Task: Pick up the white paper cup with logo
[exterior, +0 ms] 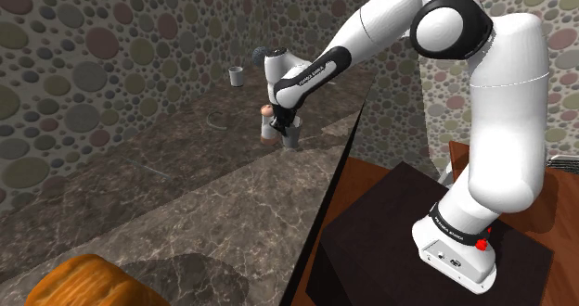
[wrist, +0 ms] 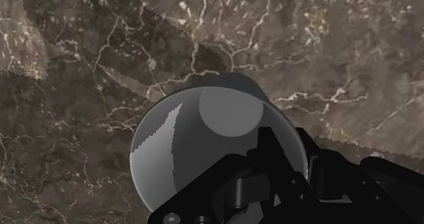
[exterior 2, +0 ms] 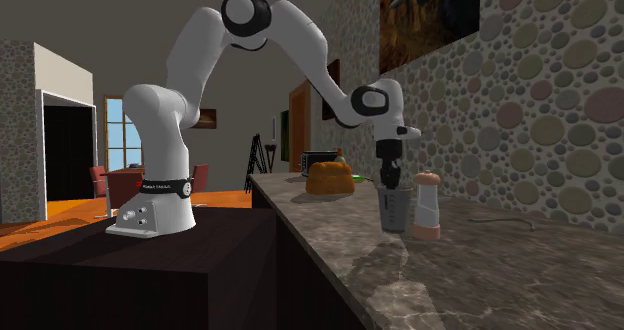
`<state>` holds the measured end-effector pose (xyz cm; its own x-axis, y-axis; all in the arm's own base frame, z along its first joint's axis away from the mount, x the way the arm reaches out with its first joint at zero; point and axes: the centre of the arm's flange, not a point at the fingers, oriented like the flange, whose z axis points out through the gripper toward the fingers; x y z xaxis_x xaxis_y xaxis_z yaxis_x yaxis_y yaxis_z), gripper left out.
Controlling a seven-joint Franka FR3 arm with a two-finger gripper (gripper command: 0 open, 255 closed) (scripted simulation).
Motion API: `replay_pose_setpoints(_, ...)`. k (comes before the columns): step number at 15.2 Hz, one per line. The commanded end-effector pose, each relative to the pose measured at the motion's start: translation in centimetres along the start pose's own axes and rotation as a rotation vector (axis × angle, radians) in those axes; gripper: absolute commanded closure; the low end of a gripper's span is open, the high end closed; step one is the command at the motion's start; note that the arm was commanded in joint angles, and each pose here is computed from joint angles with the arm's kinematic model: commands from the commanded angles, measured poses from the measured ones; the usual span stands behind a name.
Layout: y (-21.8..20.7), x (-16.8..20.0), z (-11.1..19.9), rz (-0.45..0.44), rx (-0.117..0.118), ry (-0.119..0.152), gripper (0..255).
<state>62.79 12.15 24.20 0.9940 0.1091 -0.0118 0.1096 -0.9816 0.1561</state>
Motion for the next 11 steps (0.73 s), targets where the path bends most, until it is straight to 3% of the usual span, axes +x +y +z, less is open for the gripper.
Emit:
replay_pose_setpoints(1,0.3,0.0,-1.0,0.0,0.0,0.0,255)
replay_pose_setpoints(11,0.9,0.0,-5.3,0.0,0.0,0.0,255)
